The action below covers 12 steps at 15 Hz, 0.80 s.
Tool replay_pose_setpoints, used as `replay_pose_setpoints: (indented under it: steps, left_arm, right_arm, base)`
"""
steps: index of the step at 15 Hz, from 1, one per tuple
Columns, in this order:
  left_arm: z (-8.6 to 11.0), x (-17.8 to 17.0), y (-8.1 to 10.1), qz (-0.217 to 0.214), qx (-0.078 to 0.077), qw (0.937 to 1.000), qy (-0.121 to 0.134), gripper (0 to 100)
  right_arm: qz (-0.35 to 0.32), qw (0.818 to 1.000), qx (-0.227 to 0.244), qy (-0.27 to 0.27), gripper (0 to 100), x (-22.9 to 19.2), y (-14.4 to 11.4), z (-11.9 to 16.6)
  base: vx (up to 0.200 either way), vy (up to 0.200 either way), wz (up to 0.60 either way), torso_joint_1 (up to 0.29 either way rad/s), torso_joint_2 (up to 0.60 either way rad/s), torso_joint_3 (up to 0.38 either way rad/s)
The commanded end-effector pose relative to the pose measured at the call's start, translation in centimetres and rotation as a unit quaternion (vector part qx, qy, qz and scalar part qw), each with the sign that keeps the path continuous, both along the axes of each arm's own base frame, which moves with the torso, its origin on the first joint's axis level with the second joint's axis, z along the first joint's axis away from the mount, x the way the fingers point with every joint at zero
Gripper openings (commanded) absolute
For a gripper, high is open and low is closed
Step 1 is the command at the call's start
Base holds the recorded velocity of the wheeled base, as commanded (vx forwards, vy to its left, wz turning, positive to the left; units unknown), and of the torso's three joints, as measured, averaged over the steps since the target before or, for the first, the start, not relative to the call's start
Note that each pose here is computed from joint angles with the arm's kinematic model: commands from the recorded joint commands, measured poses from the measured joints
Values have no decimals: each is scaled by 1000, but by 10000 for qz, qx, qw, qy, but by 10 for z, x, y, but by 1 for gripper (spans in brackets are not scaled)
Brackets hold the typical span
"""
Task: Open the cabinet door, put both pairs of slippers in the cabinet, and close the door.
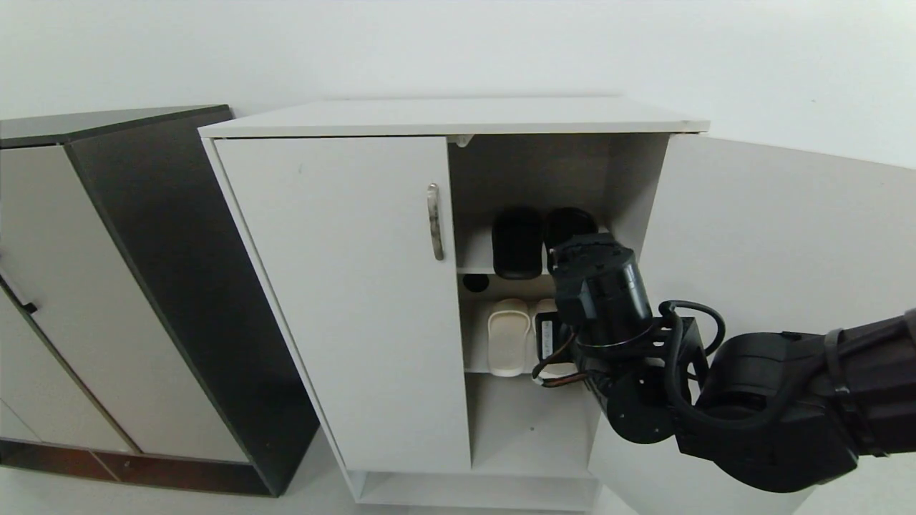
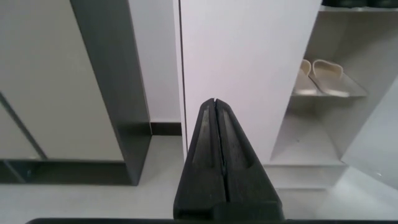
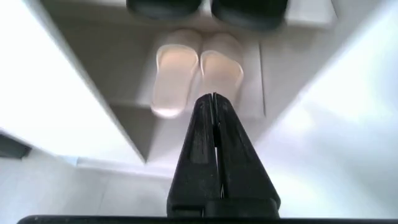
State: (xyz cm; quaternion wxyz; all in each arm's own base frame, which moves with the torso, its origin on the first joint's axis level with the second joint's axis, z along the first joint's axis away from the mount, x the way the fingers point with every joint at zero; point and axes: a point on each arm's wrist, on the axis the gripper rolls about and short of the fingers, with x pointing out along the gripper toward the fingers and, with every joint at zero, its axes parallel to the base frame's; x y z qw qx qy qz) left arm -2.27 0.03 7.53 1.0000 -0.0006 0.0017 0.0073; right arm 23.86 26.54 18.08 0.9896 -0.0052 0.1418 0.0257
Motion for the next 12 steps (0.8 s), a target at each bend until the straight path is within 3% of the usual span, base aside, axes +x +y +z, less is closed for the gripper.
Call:
replay_pose_setpoints:
  steps: [1,7,12]
  left_arm:
    - [0,0,0,3,-1,10000,-2,0]
    - [0,0,0,3,-9,10000,6,0]
    - [0,0,0,3,-17,10000,-2,0]
  right_arm:
    - [9,10000,-31,31,0,0,0,-3]
    - [-4,10000,-74,60,0,0,-2,-5]
    - [-47,9997,-178,143,0,2,-6,-12]
  base:
    - [-200,0,0,7,2,7]
    - [-200,0,0,2,2,4]
    - [0,0,0,0,0,0]
